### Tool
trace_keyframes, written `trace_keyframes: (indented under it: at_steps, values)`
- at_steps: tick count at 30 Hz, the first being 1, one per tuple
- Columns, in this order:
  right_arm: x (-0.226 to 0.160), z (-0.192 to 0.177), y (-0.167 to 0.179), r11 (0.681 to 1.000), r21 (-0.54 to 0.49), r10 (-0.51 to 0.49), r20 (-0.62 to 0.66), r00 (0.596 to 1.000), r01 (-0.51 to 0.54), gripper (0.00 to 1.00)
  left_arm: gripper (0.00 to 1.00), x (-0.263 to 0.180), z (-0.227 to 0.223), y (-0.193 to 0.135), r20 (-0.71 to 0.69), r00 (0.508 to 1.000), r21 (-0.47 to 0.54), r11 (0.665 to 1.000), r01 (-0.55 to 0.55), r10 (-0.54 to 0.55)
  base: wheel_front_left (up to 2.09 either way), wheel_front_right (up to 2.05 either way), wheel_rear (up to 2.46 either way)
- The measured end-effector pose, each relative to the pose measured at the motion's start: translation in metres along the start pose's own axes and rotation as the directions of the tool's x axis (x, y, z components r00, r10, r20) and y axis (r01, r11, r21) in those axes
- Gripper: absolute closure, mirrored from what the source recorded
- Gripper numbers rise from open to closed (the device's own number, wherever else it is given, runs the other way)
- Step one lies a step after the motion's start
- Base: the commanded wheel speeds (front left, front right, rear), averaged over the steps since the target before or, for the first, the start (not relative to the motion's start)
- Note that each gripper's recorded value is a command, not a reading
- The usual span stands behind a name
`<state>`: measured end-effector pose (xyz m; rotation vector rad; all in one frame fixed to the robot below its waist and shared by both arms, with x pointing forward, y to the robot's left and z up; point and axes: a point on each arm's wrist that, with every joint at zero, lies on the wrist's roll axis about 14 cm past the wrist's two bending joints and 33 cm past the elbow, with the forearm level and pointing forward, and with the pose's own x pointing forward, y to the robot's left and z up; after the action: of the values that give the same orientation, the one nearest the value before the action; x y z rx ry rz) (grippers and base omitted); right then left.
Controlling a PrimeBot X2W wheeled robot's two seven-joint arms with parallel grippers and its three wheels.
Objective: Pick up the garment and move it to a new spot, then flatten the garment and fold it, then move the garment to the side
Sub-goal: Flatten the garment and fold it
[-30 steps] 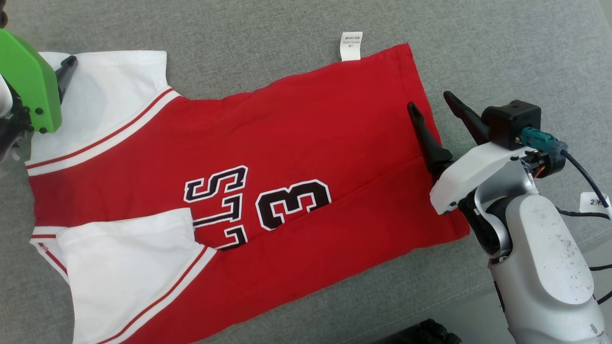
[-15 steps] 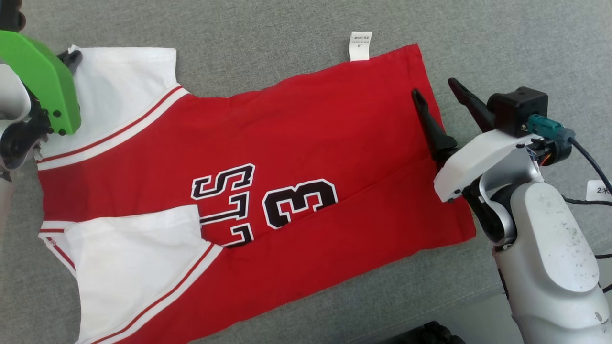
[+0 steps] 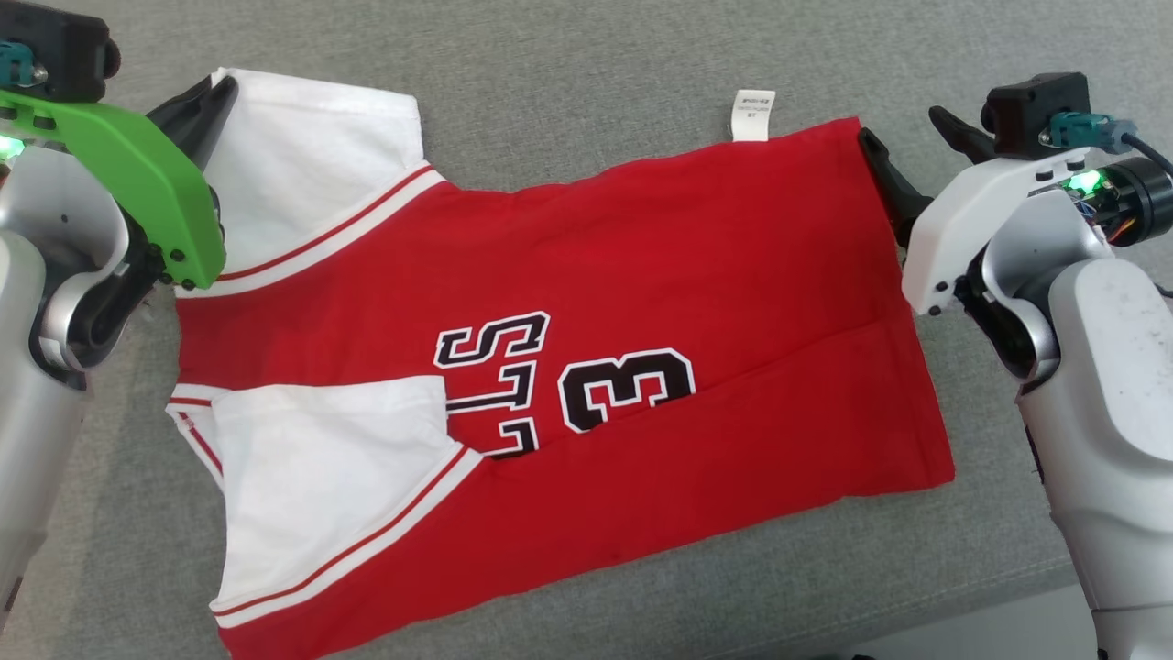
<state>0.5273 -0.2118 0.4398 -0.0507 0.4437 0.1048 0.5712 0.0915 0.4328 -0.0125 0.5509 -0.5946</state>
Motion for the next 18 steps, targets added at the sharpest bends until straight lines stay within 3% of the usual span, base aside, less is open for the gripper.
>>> trace_keyframes:
  at_steps: [10,18]
  values:
    - [0.02,-0.021,0.021,0.997,-0.018,0.075,-0.185,0.98,-0.079,0.0,1.0,-0.031,0.01,-0.016,0.101,0.995,0.013,1.0,0.026,-0.028,0.0,0.0,0.0]
    - [0.032,-0.023,0.021,0.997,-0.017,0.073,-0.223,0.972,-0.079,0.0,1.0,-0.04,0.018,-0.023,0.151,0.988,0.007,0.999,0.042,-0.042,0.0,0.0,0.0]
